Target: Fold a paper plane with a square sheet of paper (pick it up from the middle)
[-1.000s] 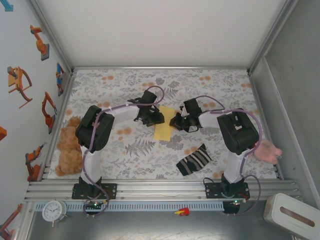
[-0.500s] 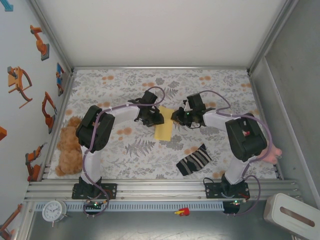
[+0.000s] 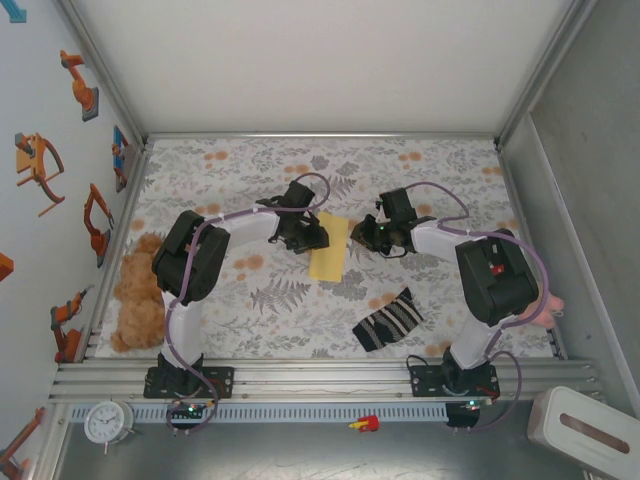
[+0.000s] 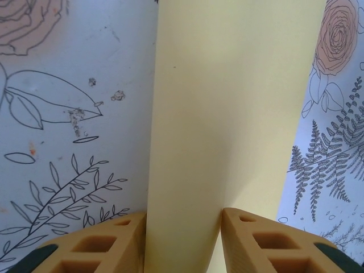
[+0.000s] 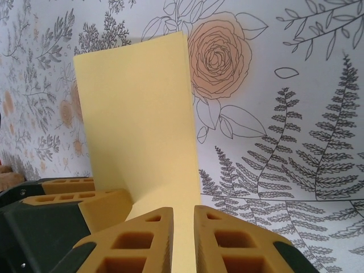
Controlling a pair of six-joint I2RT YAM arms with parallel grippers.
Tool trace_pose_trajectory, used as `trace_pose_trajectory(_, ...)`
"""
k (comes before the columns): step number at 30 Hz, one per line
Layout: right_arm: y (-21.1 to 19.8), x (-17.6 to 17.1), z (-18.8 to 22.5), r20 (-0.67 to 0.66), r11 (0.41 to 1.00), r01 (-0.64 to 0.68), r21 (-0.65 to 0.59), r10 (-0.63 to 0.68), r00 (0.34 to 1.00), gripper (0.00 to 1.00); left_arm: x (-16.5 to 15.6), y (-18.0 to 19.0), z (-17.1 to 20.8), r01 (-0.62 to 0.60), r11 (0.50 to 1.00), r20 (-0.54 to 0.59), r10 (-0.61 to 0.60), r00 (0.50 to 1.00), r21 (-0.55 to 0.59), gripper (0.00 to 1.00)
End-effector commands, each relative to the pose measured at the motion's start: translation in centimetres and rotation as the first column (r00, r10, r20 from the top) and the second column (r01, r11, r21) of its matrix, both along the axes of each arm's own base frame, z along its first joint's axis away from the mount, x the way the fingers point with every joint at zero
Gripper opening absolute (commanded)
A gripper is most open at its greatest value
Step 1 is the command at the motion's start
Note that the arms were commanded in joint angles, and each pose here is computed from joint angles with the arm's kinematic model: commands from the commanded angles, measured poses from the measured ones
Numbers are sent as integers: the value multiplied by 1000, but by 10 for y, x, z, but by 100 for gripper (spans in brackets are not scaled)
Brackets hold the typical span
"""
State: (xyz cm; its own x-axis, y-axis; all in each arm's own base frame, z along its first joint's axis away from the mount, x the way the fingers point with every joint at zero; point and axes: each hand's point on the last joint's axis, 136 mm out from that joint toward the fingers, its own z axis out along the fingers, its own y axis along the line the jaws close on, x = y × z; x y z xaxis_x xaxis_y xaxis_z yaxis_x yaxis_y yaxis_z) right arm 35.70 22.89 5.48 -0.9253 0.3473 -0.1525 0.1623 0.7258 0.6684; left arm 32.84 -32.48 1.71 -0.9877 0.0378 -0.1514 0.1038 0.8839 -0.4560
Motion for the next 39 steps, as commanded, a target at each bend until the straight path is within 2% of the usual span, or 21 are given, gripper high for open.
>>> trace_pose_trajectory(1,-6,0,6,14,1000,20,-6,-20,1000,17,-53,17,-63,83,991,-213,-58,975,107,40)
trace_pose_trajectory(9,2,-1,4,8,999,-16,27,16,1000,16,-54,18,-68,79,990,-223,-51,974,117,40)
trace_pose_trajectory(20,35,-9,-7,-25,989,-123,85,126,992,11,-55,19,-72,78,989,-230,-47,972,126,40)
trace_pose_trajectory(39,43,-8,-4,-8,984,-137,112,139,990,9,-54,22,-76,99,987,-230,-67,971,128,38)
